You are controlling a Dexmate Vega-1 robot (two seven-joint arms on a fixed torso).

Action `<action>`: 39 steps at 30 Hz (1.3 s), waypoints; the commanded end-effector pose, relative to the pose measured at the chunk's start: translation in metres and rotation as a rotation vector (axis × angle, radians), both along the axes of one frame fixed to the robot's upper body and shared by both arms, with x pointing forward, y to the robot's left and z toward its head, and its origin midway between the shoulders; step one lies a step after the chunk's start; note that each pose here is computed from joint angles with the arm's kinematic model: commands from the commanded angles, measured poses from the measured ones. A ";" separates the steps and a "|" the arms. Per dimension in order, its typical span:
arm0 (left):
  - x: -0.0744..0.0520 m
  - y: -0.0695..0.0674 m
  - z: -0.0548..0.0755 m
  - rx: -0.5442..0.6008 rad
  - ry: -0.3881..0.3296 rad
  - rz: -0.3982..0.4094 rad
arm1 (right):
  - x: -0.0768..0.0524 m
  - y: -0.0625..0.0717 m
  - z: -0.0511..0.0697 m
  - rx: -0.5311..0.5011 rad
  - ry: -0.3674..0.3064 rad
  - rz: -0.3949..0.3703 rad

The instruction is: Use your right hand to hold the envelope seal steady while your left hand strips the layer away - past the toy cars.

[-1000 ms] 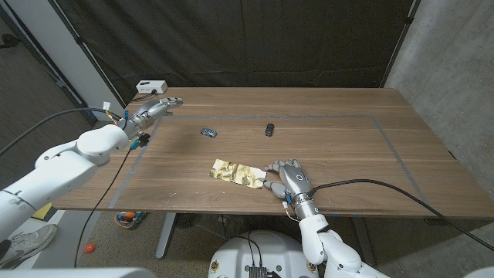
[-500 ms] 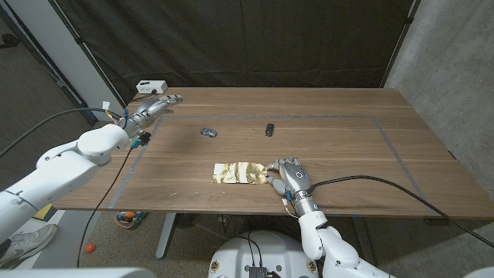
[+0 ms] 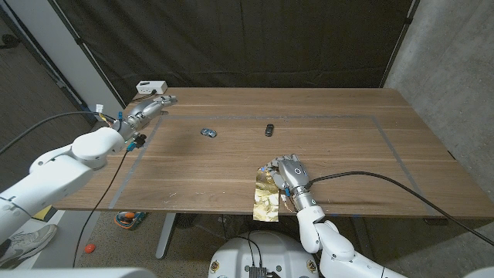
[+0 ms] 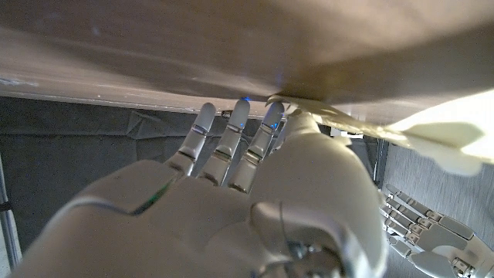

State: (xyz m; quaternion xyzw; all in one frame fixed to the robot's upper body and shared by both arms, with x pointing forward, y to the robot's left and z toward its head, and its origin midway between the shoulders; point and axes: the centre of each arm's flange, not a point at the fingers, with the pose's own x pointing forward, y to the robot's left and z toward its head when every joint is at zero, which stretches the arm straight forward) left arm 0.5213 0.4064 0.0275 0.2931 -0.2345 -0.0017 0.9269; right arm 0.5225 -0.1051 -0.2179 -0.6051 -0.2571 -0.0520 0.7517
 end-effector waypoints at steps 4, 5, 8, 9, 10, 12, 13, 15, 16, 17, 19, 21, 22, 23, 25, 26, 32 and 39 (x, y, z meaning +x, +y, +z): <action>0.011 0.004 -0.003 -0.010 0.016 -0.013 | 0.004 -0.007 0.009 0.304 -0.236 0.016; 0.012 0.004 -0.004 -0.011 0.016 -0.015 | 0.003 -0.008 0.011 0.350 -0.278 0.006; 0.015 0.002 -0.003 -0.009 0.016 -0.024 | 0.001 -0.009 0.017 0.445 -0.395 -0.022; 0.016 0.002 -0.003 -0.008 0.017 -0.025 | 0.000 -0.008 0.020 0.463 -0.416 -0.033; 0.017 0.001 -0.003 -0.008 0.016 -0.027 | 0.000 -0.008 0.022 0.480 -0.434 -0.048; 0.018 0.001 -0.003 -0.007 0.018 -0.030 | 0.001 -0.009 0.026 0.522 -0.457 -0.056; 0.019 0.001 -0.003 -0.005 0.018 -0.029 | 0.001 -0.010 0.028 0.537 -0.470 -0.064; 0.020 0.001 -0.003 -0.005 0.018 -0.028 | 0.000 -0.014 0.032 0.536 -0.474 -0.048; 0.020 0.001 -0.003 -0.006 0.018 -0.026 | 0.000 -0.015 0.034 0.539 -0.465 -0.042; 0.020 0.002 -0.003 -0.006 0.018 -0.025 | -0.001 -0.017 0.036 0.526 -0.434 -0.029; 0.021 0.003 -0.002 -0.007 0.017 -0.024 | -0.004 -0.022 0.040 0.516 -0.360 0.017; 0.021 0.004 -0.001 -0.004 0.013 -0.020 | -0.007 -0.026 0.042 0.485 -0.285 0.071; 0.021 0.004 -0.001 -0.006 0.012 -0.021 | -0.008 -0.027 0.043 0.469 -0.259 0.078; 0.022 0.004 0.000 -0.006 0.009 -0.021 | -0.009 -0.027 0.044 0.450 -0.244 0.081; 0.023 0.004 0.000 -0.006 0.007 -0.024 | -0.012 -0.027 0.047 0.401 -0.205 0.092; 0.024 0.004 0.000 -0.007 0.008 -0.028 | -0.013 -0.028 0.049 0.371 -0.177 0.104; 0.030 0.003 0.000 -0.015 0.004 -0.046 | -0.016 -0.031 0.060 0.262 -0.096 0.122; 0.033 0.004 -0.003 -0.028 0.001 -0.050 | -0.015 -0.028 0.070 0.169 -0.032 0.176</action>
